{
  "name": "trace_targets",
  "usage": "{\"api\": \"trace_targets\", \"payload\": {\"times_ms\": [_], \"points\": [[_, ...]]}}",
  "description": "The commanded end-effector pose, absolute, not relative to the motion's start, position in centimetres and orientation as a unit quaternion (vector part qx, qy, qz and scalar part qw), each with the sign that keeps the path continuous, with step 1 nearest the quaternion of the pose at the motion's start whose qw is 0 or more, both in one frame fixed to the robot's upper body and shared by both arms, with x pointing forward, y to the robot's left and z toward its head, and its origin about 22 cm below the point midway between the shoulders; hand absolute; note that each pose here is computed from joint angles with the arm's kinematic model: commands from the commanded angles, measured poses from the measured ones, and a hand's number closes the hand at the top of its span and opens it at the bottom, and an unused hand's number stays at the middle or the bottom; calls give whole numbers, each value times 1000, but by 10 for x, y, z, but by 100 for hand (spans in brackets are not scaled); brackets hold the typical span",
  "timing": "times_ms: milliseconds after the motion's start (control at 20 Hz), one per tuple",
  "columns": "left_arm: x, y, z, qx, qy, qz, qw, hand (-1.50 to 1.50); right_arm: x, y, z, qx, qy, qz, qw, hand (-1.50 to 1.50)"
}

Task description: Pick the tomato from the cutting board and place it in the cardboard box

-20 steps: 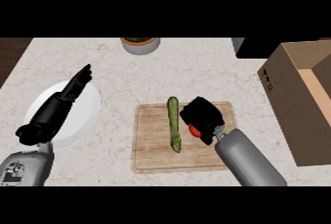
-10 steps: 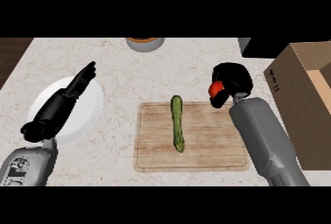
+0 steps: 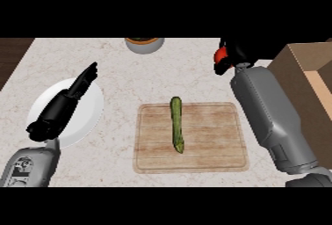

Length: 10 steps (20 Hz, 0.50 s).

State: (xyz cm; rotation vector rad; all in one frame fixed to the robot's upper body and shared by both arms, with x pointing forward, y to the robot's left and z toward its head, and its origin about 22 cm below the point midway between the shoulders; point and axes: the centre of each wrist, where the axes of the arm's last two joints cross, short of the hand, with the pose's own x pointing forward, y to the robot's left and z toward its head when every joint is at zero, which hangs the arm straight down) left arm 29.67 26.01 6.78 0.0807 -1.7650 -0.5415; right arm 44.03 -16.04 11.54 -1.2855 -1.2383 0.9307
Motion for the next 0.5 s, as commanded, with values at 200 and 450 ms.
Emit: {"api": "trace_targets", "payload": {"times_ms": [200, 450], "points": [[290, 263, 57, 38, -754, -236, 612, 0, 451, -171, 192, -617, -526, 176, 558, 150], [299, 281, 71, 38, -761, -221, 609, 0, 451, -233, 203, -661, -489, 100, 560, 150]]}}
